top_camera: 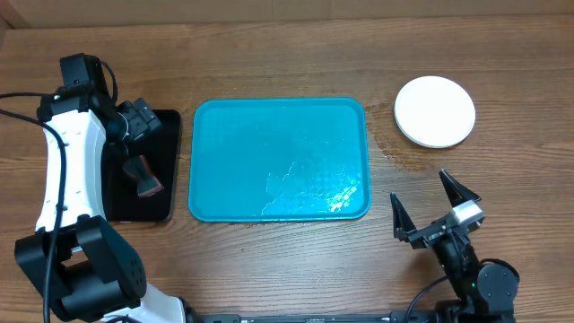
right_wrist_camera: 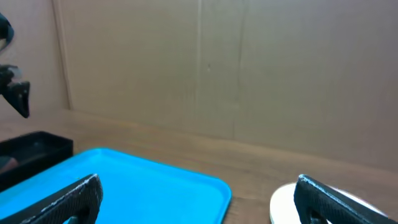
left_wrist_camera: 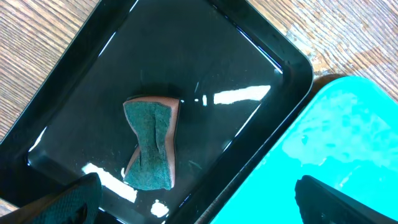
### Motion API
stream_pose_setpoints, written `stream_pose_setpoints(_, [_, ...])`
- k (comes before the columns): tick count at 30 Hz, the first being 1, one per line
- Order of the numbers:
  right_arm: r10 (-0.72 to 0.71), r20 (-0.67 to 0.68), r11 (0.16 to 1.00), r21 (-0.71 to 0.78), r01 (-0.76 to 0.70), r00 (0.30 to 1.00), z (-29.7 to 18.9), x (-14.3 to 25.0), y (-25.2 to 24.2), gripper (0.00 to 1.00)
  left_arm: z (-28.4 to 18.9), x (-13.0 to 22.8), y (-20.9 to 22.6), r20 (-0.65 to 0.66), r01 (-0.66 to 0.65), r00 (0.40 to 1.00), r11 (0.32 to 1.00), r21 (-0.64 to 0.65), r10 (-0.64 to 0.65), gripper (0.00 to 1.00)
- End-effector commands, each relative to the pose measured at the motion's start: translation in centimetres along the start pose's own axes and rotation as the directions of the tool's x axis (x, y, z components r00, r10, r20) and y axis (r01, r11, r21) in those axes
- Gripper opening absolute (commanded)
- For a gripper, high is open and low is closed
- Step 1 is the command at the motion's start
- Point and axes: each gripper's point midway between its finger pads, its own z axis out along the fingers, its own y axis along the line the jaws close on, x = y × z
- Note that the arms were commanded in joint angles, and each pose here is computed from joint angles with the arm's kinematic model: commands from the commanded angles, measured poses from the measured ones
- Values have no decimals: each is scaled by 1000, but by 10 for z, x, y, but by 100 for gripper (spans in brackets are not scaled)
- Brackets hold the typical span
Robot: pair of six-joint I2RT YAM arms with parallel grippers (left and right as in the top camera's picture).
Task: Clean dirty plates on tray and stack at the side
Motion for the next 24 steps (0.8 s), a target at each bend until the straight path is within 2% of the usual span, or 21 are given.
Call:
stream_pose_setpoints(1, [-22,14,999,35,22,1000,0,-1,-5,100,-8,-5,-2,23,1,1000,1000,16,-1,100])
stream_pose_setpoints(4, [-59,7,998,37,59,998,0,1,-6,100,-8,-5,-2,23,1,1000,1000,16,-1,100])
stream_pose_setpoints(12, [-13,-123,998,52,20,992,-2,33,-9,100,-8,-6,-2,23,1,1000,1000,16,-1,100])
stream_pose_setpoints(24, [-5,-119,999,50,11,993,-2,33,-9,100,-8,-5,-2,23,1,1000,1000,16,-1,100])
